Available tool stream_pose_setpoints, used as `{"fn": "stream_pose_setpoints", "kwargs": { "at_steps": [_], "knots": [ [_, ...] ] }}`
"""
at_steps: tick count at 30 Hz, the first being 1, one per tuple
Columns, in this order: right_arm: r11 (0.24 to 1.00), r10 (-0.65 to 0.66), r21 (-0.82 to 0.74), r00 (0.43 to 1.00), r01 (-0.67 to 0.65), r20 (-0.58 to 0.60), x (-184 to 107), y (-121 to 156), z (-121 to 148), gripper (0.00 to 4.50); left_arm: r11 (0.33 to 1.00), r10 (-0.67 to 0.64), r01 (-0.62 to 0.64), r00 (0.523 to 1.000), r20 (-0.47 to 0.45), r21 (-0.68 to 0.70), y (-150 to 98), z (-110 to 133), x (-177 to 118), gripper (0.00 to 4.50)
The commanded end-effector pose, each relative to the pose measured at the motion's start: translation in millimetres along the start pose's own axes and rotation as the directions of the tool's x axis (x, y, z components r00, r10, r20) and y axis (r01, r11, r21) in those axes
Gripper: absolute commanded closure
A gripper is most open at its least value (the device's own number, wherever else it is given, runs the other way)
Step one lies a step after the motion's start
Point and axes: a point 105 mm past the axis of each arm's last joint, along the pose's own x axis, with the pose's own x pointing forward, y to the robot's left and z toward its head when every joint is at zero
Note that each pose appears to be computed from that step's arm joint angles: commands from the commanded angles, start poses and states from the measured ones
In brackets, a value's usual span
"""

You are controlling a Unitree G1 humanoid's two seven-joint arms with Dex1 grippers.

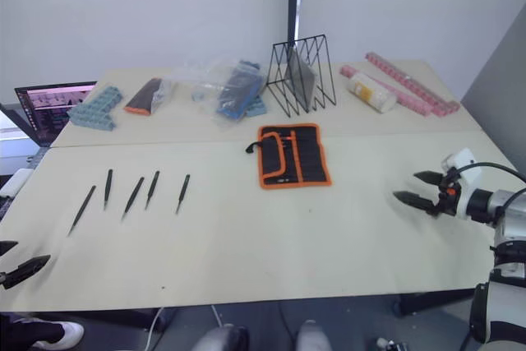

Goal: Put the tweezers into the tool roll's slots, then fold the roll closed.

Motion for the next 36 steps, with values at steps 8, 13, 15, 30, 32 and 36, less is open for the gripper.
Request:
{"fn": "stream_pose_setpoints", "kwargs": {
  "at_steps": [8,13,15,30,32,36],
  "knots": [
    [0.997,0.074,-0.002,0.983,-0.075,0.167,23.0,21.3,36.6,0.05,0.999,-0.043,0.046,0.988,0.148,-0.019,-19.2,43.6,-5.6,0.0],
    [0.996,0.089,-0.009,0.967,-0.09,0.241,59.6,48.1,65.8,0.05,0.994,-0.103,0.106,0.955,0.277,0.003,-62.0,80.1,4.9,0.0],
    [0.993,0.104,0.02,0.954,-0.114,0.28,72.9,64.2,78.5,0.05,0.986,-0.162,0.168,0.936,0.312,0.008,-88.8,93.5,8.8,0.0],
    [0.901,-0.003,0.425,0.977,-0.089,0.211,161.5,132.7,102.3,0.05,0.901,-0.424,0.427,0.838,0.344,0.07,-201.8,139.8,22.7,0.0],
    [0.878,0.018,0.463,0.976,-0.12,0.218,165.9,141.7,103.0,0.05,0.9,-0.427,0.43,0.837,0.343,0.072,-203.9,142.7,21.2,0.0],
    [0.861,0.044,0.489,0.978,-0.14,0.203,180.3,164.5,104.7,0.05,0.895,-0.438,0.44,0.837,0.327,0.071,-206.4,141.8,24.1,0.0]
  ]
}}
